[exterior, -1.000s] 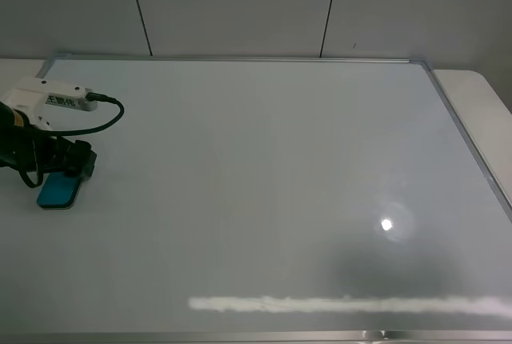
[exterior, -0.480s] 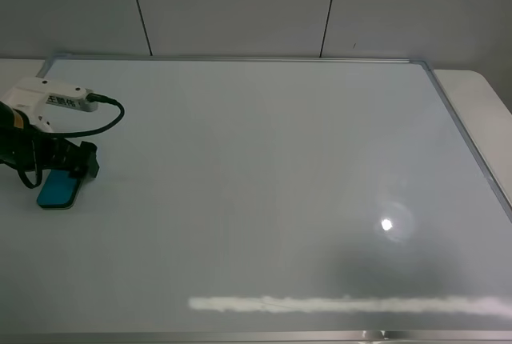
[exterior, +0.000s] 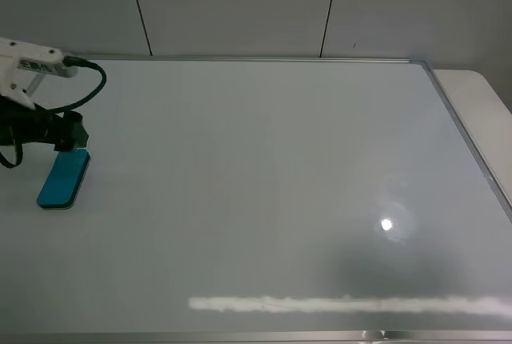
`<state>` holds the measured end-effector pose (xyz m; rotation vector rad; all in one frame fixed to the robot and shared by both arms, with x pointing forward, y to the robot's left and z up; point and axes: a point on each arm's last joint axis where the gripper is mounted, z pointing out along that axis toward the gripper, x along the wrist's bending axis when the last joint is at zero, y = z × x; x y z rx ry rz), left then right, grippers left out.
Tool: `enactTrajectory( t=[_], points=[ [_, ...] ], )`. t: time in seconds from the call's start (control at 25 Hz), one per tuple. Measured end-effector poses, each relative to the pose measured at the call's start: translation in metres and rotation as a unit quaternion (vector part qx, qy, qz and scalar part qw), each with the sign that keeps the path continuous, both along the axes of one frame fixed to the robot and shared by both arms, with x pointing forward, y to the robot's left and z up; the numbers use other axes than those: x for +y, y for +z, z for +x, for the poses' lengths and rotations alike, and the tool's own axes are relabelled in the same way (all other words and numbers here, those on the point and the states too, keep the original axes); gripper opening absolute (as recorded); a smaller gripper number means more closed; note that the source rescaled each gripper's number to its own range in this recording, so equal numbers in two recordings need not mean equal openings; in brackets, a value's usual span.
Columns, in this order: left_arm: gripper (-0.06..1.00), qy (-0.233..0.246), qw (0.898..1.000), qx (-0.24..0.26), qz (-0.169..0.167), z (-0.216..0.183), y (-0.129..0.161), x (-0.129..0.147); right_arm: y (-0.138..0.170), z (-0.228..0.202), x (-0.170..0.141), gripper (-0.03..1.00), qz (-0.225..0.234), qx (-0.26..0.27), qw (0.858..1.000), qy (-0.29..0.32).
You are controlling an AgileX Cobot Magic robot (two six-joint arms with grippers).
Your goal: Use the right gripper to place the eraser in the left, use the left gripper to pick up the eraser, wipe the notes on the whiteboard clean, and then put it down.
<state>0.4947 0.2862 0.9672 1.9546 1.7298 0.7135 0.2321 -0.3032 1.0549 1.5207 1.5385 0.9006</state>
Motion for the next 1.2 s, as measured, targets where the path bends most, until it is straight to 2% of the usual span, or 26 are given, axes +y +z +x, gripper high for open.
enactTrajectory(
  t=[0.08, 0.12, 0.16, 0.2, 0.36, 0.48, 0.56, 0.6, 0.64, 0.68, 0.72, 0.76, 0.8, 0.88, 1.0, 1.08, 1.2],
  points=[
    [1.0, 0.0, 0.999, -0.05, -0.005, -0.008, 0.025, 0.001, 0.0, 0.0, 0.0, 1.0, 0.0, 0.0, 1.0, 0.0],
    [1.0, 0.0, 0.999, -0.05, -0.005, -0.008, 0.025, 0.001, 0.0, 0.0, 0.0, 1.0, 0.0, 0.0, 1.0, 0.0],
    [1.0, 0.0, 0.997, -0.075, -0.007, -0.012, 0.037, 0.001, 0.0, 0.0, 0.0, 1.0, 0.0, 0.0, 1.0, 0.0],
    [1.0, -0.001, 0.993, -0.118, -0.011, -0.023, 0.058, 0.002, 0.0, 0.0, 0.0, 1.0, 0.0, 0.0, 1.0, 0.0],
    [1.0, 0.004, 0.978, -0.207, -0.026, -0.05, 0.098, 0.004, 0.0, 0.0, 0.0, 1.0, 0.0, 0.0, 1.0, 0.0],
    [1.0, 0.005, 0.96, -0.277, -0.035, -0.076, 0.126, 0.006, 0.0, 0.0, 0.0, 1.0, 0.0, 0.0, 1.0, 0.0],
    [1.0, 0.004, 0.944, -0.327, -0.039, -0.097, 0.144, 0.008, 0.0, 0.0, 0.0, 1.0, 0.0, 0.0, 1.0, 0.0],
    [1.0, 0.004, 0.938, -0.344, -0.041, -0.105, 0.15, 0.008, 0.0, 0.0, 0.0, 1.0, 0.0, 0.0, 1.0, 0.0],
    [1.0, 0.004, 0.938, -0.344, -0.041, -0.105, 0.15, 0.008, 0.0, 0.0, 0.0, 1.0, 0.0, 0.0, 1.0, 0.0],
    [1.0, 0.004, 0.925, -0.378, -0.043, -0.123, 0.16, 0.01, 0.0, 0.0, 0.0, 1.0, 0.0, 0.0, 1.0, 0.0],
    [1.0, 0.005, 0.918, -0.395, -0.045, -0.133, 0.165, 0.011, 0.0, 0.0, 0.0, 1.0, 0.0, 0.0, 1.0, 0.0],
    [1.0, 0.006, 0.912, -0.407, -0.046, -0.141, 0.168, 0.012, 0.0, 0.0, 0.0, 1.0, 0.0, 0.0, 1.0, 0.0],
    [1.0, 0.006, 0.912, -0.407, -0.046, -0.141, 0.168, 0.012, 0.0, 0.0, 0.0, 1.0, 0.0, 0.0, 1.0, 0.0],
    [1.0, 0.016, 0.9, -0.433, -0.046, -0.169, 0.175, 0.016, 0.0, 0.0, 0.0, 1.0, 0.0, 0.0, 1.0, 0.0],
    [1.0, 0.027, 0.898, -0.436, -0.044, -0.186, 0.174, 0.02, 0.0, 0.0, 0.0, 1.0, 0.0, 0.0, 1.0, 0.0],
    [1.0, 0.041, 0.903, -0.426, -0.042, -0.2, 0.171, 0.023, 0.0, 0.0, 0.0, 1.0, 0.0, 0.0, 1.0, 0.0],
    [1.0, 0.078, 0.926, -0.368, -0.037, -0.222, 0.155, 0.03, 0.0, 0.0, 0.0, 1.0, 0.0, 0.0, 1.0, 0.0]
  ],
)
